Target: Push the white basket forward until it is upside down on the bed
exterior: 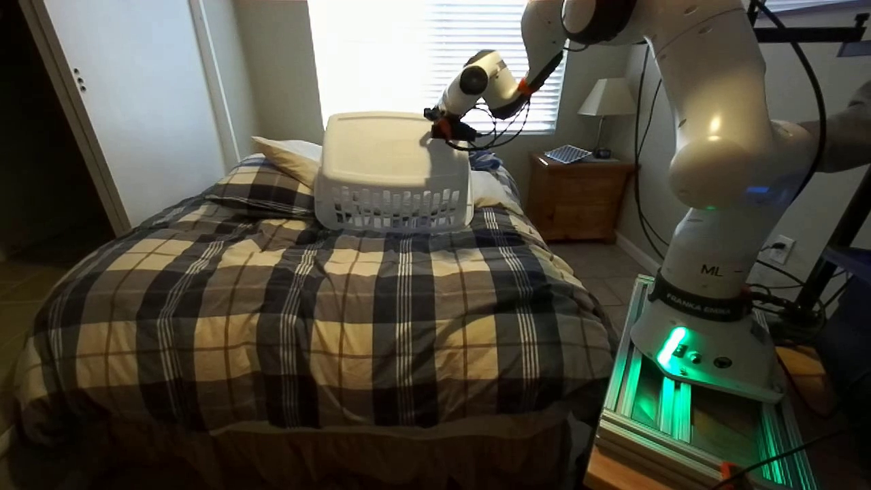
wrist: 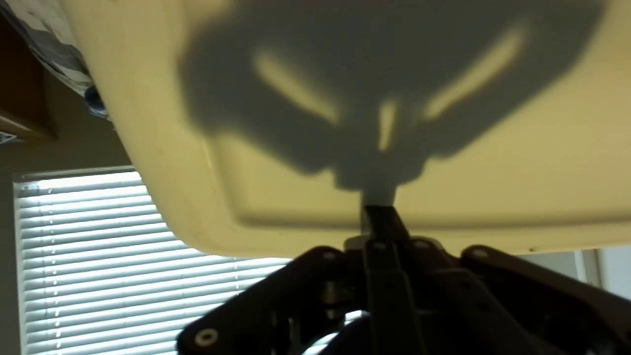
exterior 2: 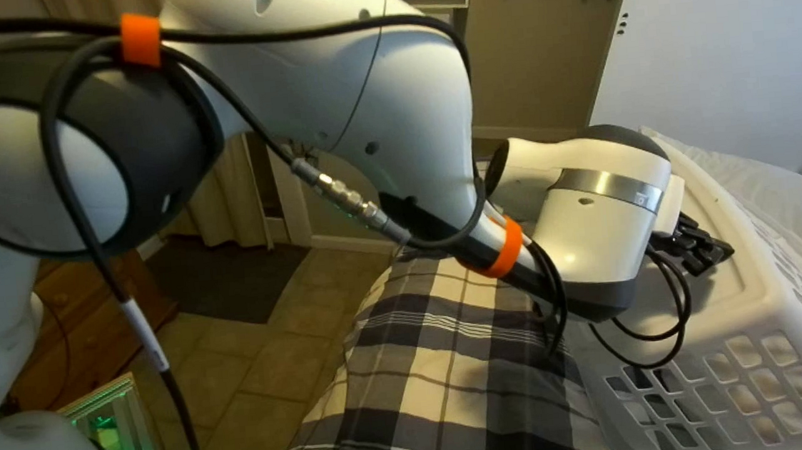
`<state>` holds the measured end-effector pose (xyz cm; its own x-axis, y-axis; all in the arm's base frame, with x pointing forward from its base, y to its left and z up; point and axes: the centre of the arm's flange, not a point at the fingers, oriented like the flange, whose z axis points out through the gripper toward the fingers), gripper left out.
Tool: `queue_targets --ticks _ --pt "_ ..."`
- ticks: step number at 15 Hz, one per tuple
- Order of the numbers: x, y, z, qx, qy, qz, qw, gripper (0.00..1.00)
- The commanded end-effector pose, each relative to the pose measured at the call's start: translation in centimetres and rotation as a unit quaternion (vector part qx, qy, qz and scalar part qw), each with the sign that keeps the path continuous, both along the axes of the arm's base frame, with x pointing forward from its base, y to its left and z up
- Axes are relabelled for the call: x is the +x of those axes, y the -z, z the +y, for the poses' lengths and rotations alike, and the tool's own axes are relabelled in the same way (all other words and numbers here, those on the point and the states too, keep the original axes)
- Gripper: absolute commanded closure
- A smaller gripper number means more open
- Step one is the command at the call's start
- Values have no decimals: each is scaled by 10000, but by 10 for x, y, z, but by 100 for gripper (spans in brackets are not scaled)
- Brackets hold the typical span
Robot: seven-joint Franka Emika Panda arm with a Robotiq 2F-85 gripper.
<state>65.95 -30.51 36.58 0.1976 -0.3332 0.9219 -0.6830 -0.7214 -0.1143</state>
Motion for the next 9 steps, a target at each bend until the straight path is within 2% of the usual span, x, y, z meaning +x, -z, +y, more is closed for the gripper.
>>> queue_targets --ticks 1,4,9 --pt "34 -10 -18 490 57 37 9988 100" --pt "39 -5 -26 893 255 202 9955 100" --pt "45 10 -41 1286 490 524 9891 100"
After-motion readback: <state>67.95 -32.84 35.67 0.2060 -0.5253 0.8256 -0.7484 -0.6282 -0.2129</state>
